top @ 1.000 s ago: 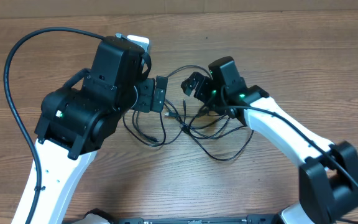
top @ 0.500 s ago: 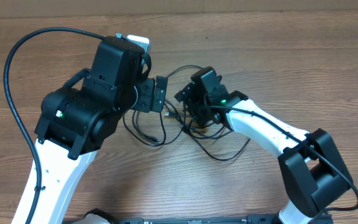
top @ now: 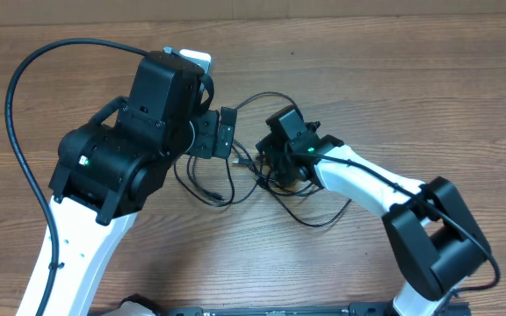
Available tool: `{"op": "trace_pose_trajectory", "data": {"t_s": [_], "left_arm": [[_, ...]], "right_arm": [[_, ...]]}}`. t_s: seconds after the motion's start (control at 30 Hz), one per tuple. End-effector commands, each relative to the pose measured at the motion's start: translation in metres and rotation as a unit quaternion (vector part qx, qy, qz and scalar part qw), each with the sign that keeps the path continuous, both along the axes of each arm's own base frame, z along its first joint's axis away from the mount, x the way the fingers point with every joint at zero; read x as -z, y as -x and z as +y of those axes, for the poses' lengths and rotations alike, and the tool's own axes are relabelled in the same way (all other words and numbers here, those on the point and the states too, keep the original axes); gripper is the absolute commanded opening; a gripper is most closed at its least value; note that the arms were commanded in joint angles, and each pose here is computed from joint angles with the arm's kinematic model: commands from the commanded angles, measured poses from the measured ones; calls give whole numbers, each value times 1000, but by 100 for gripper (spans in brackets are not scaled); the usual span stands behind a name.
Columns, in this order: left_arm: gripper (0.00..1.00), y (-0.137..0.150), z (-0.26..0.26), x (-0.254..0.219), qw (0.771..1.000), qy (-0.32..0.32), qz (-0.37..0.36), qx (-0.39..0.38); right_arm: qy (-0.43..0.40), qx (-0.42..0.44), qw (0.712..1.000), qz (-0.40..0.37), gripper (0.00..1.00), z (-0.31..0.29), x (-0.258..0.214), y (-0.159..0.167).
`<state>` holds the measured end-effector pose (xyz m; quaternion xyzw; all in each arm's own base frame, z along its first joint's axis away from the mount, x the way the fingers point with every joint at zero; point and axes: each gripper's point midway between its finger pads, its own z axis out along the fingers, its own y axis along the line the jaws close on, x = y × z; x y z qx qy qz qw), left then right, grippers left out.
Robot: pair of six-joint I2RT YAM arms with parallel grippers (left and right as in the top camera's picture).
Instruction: Untangle cables
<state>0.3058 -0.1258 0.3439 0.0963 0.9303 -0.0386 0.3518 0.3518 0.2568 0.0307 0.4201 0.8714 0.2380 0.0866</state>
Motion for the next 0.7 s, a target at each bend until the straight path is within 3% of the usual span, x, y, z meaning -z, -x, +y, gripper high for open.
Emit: {"op": "trace_pose_trajectory", "data": {"t_s": [0.0, 0.27, 0.67], "left_arm": [[100, -2, 3, -1, 1000, -2, -3, -10], [100, -2, 3, -1, 1000, -2, -3, -10], [99, -2, 3, -1, 1000, -1, -3, -10]], "right_arm": [[5, 14, 1000, 7, 61, 0, 12, 1], [18, 11, 999, 28, 52, -1, 36, 6], [20, 6, 999, 49, 26, 0, 50, 12]]}}
